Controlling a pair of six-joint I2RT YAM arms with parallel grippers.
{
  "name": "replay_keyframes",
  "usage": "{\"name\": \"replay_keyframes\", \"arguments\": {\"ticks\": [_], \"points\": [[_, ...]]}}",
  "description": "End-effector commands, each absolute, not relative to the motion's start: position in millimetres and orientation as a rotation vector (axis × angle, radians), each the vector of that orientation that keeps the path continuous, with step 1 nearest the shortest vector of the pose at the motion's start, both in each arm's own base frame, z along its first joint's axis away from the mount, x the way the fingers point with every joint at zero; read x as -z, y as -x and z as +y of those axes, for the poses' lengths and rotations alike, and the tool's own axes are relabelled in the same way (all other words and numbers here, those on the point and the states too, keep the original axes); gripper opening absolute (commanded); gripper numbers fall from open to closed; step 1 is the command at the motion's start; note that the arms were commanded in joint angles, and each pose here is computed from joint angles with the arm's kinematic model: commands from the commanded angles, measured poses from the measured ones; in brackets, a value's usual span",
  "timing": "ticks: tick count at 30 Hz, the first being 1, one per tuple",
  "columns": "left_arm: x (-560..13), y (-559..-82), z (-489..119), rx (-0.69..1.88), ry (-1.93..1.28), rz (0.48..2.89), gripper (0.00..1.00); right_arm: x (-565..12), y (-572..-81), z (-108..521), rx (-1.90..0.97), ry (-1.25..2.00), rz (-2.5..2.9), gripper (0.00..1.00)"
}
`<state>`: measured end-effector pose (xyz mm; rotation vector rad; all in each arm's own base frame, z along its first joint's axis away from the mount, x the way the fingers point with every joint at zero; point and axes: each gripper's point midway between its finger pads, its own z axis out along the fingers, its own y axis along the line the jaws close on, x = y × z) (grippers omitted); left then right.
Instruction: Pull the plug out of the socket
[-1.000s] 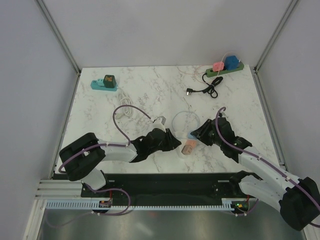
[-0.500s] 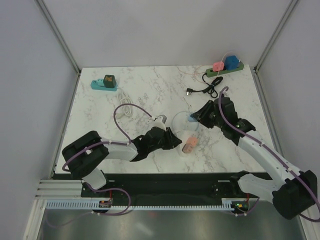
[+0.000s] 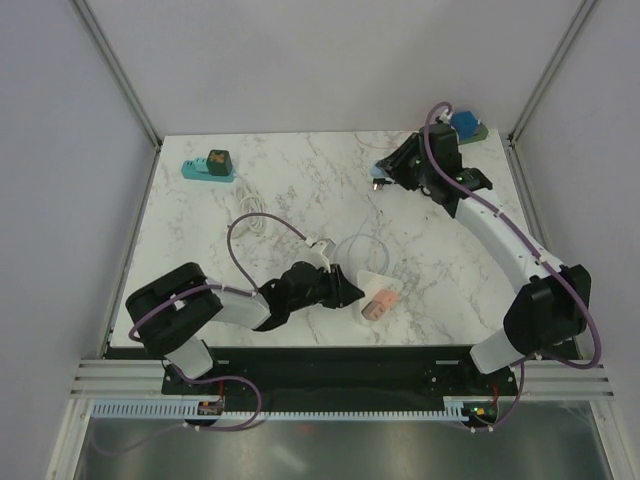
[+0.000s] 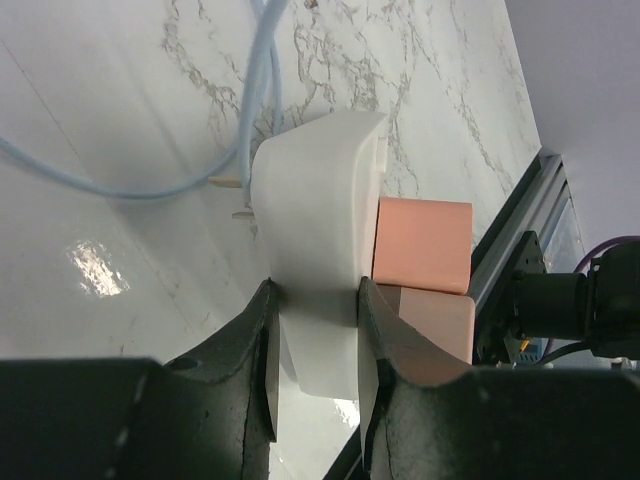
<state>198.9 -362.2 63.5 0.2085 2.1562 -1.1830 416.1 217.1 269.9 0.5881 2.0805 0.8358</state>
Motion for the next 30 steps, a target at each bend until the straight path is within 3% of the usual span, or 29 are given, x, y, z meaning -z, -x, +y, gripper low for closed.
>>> {"name": "replay_keyframes", "arguments": {"ticks": [1,6,10,20,23,30], "points": [[-41.8,-187.8,-344.8,1.1,-0.309,2.188,0.02,-260.0,-442.6,125.6,-0.582,-0.706,2.042,0.0],[-43.5,-190.2,-337.2,1.107,-0.282,2.169,0.02,-226.3,-422.1,13.3,-0.285,-0.841,2.044,0.0],[-43.2,-191.6,-338.1,1.134,-0.261,2.168,0.02,-186.6,-390.1,-11.2,-0.169,-0.893,2.1,0.0],[-43.0,-191.8,-335.6,1.182,-0.247,2.167,0.02,-72.5,-323.6,-3.2,-0.136,-0.936,2.313,0.0],[-46.1,-188.2,-339.5,1.211,-0.297,2.153,0.02,-65.4,-318.9,-4.0,-0.118,-0.916,2.339,0.0],[-90.4,-133.0,-360.3,1.586,-0.558,2.06,0.02,-76.4,-323.0,5.3,-0.186,-0.848,2.349,0.02]]}}
